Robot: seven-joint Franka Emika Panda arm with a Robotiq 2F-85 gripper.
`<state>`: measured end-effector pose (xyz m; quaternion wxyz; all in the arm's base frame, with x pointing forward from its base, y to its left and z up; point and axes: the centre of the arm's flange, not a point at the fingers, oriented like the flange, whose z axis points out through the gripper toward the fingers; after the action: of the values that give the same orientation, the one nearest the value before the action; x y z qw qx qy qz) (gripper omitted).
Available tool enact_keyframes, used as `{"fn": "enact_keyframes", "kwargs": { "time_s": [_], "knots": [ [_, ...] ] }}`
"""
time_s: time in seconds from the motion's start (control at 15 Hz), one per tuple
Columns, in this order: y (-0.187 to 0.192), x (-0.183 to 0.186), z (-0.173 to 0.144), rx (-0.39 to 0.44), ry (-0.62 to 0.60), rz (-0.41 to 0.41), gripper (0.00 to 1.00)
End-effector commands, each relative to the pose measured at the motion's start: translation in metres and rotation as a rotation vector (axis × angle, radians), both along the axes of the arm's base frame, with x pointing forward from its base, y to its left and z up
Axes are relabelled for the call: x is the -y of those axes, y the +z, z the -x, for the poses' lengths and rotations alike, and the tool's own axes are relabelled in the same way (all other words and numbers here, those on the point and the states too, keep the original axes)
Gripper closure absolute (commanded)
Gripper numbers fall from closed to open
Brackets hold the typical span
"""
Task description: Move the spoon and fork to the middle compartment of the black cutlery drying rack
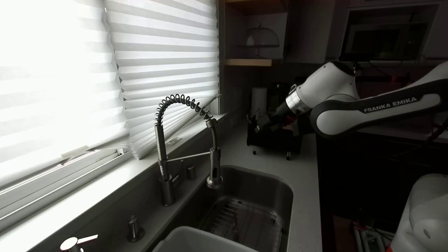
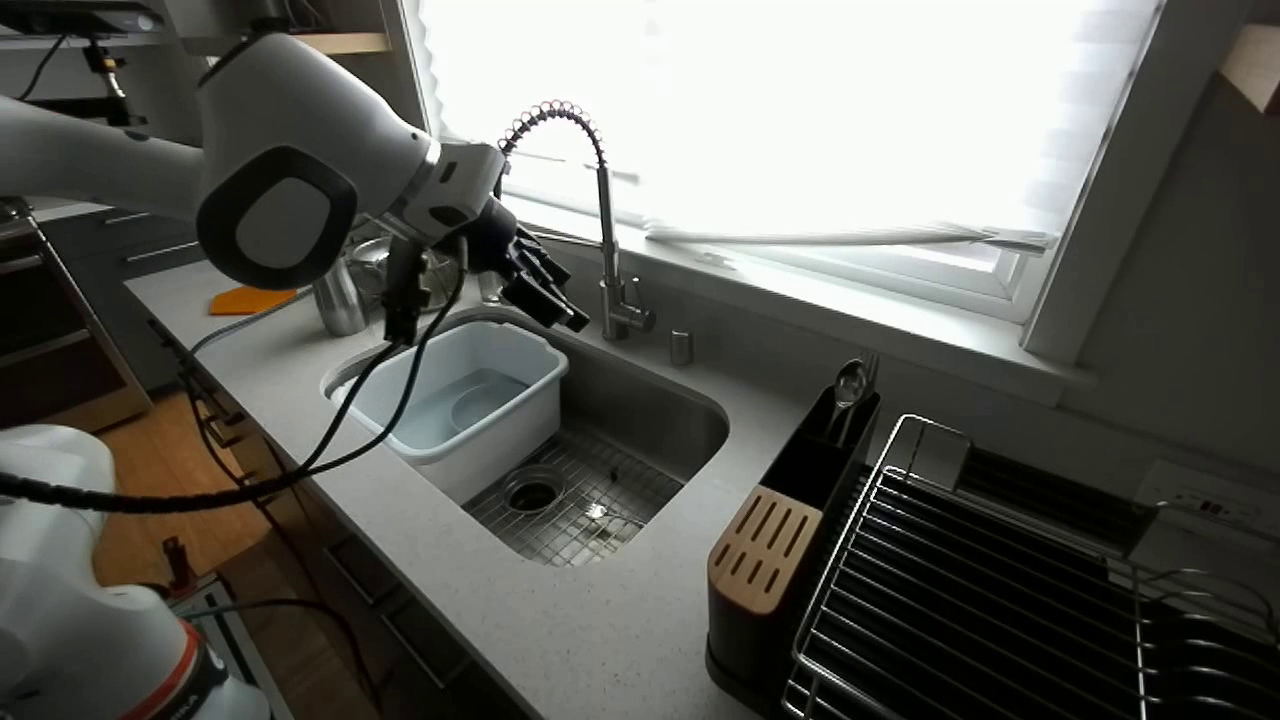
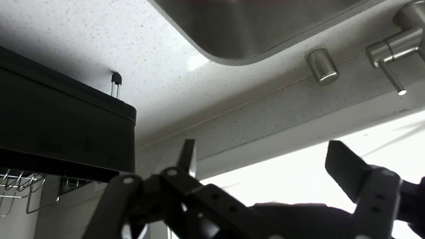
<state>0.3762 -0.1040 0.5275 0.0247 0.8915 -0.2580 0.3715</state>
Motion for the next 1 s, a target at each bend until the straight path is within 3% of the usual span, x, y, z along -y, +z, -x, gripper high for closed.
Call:
{"fn": "enact_keyframes", "kwargs": {
  "time_s": [0.0,0.27,0.33,0.47,0.6,0.93],
  "knots": [
    [0.000,0.000,-0.001,0.000,-0.001,-0.002,0.00],
    [0.000,-0.001,-0.002,0.001,-0.001,-0.004,0.00],
    [0.000,0.003,-0.011,0.000,-0.039,0.002,0.00],
    [-0.001,0.020,-0.037,0.102,-0.137,0.041,0.00],
    [-0.004,0.043,-0.063,0.135,-0.237,0.064,0.00],
    [-0.015,0.099,-0.101,0.117,-0.470,0.075,0.00]
  ]
}}
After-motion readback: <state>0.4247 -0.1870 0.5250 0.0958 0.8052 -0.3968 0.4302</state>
